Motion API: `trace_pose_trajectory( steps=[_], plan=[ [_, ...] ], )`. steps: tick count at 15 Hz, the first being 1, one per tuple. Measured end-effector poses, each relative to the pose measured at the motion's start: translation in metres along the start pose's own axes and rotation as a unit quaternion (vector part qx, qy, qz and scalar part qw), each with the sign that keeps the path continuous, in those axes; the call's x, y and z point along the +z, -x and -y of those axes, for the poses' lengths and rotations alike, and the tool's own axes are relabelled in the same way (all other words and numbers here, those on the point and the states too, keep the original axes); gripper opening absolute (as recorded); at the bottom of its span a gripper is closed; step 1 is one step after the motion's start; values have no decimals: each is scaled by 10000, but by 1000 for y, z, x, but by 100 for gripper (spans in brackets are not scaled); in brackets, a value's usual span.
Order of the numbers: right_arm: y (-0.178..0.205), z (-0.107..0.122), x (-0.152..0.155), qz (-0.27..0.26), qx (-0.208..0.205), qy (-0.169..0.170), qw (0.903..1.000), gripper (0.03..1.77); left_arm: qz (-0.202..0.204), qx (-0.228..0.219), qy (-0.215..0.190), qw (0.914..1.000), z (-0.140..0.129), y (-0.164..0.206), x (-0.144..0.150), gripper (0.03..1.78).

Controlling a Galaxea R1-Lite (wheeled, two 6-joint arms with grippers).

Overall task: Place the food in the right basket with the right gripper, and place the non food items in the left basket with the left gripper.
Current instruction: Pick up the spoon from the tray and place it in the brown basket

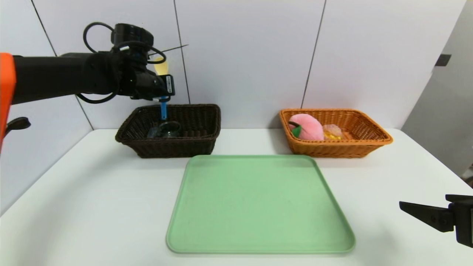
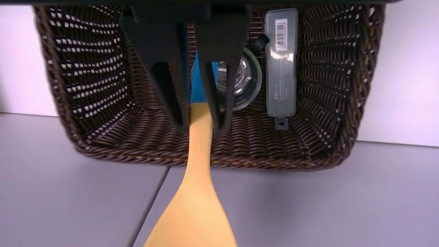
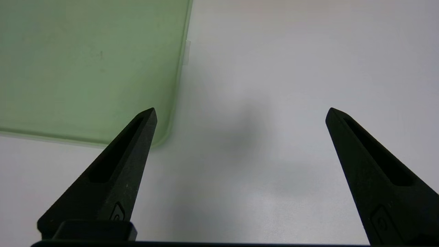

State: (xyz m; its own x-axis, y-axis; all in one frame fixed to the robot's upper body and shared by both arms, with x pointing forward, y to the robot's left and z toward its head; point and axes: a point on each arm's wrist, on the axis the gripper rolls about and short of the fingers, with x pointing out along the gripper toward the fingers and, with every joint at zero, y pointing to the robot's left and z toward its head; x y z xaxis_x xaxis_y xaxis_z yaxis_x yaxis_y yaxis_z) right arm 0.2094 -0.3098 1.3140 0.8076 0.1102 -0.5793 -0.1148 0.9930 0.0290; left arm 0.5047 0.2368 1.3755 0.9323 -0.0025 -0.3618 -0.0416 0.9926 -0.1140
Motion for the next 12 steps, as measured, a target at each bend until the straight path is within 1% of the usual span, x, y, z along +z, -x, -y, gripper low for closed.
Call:
trace_pose_trajectory(
  steps=[2, 4, 7, 11, 12],
  plan=[
    [-1, 0, 1, -16, -9, -13, 10000, 170, -175, 104, 52, 9998, -5, -17, -11, 12],
    [-2, 0, 1, -36, -14, -15, 10000, 170, -284, 159, 107, 9994, -6, -27, -19, 12],
    [-3, 0, 1, -47, -22, -15, 10000, 170, -392, 193, 102, 9990, -7, -34, -26, 12],
    [-4, 1, 0, -73, -33, -24, 10000, 170, -424, 208, 78, 9989, -6, -36, -28, 12],
    [-4, 1, 0, -71, -32, -22, 10000, 170, -423, 222, 80, 9988, -7, -36, -28, 22]
  ],
)
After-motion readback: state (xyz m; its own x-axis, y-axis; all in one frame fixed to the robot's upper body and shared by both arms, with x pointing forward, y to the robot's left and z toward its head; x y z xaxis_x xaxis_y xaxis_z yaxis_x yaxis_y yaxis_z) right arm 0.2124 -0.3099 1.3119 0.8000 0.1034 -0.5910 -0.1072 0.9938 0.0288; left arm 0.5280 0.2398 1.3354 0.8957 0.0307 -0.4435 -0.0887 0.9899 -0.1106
